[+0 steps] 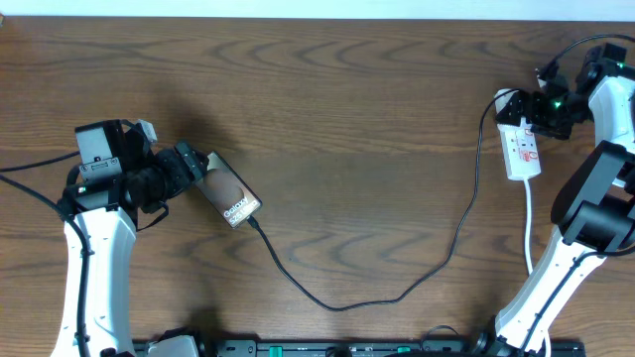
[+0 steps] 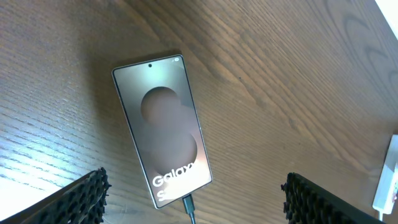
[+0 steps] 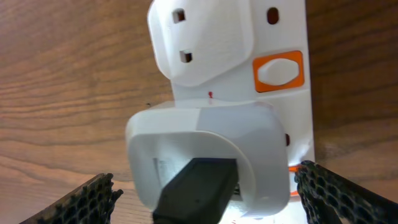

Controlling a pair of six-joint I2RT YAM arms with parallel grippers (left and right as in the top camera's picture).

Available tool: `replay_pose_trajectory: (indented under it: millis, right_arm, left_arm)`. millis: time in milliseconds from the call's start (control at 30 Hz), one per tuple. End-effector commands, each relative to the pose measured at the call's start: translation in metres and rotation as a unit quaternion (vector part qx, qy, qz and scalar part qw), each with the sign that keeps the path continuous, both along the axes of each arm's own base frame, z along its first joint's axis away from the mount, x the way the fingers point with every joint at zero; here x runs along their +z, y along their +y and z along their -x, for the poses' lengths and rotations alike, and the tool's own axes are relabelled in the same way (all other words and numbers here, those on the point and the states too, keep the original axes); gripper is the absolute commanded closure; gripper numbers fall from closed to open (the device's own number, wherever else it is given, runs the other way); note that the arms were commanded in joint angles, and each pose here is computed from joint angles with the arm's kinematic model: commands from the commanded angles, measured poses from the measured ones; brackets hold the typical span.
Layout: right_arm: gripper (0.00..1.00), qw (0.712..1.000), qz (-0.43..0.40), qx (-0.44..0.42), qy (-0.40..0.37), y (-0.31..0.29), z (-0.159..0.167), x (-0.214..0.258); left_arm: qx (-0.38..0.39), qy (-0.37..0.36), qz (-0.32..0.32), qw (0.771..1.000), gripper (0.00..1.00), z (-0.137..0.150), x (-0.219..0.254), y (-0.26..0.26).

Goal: Plug charger to phone and switch on socket
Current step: 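Press the orange rocker switch down with the right gripper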

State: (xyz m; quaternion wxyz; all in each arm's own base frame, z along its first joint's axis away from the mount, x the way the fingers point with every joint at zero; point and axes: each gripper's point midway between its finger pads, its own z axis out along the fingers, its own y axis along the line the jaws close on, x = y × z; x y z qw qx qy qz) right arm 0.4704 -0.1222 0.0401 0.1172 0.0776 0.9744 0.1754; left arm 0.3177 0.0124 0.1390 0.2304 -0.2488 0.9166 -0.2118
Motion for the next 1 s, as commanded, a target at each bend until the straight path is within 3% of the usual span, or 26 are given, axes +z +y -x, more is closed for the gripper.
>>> replay_pose_trajectory:
  millis: [0,967]
  right_arm:
    - [0.08,0.999,-0.038,-0.001,-0.013,0.011,-0.008,0.004]
    - [0.12,0.998,-0.059,0.008,0.012,0.031,0.001,0.004]
  left_arm:
    - [-0.003,-0.001,-0.009,1.0,0.12,0.001,0.0,0.002]
    - [-0.003,0.003,-0.008,1.0,0.12,0.003,-0.001,0.001]
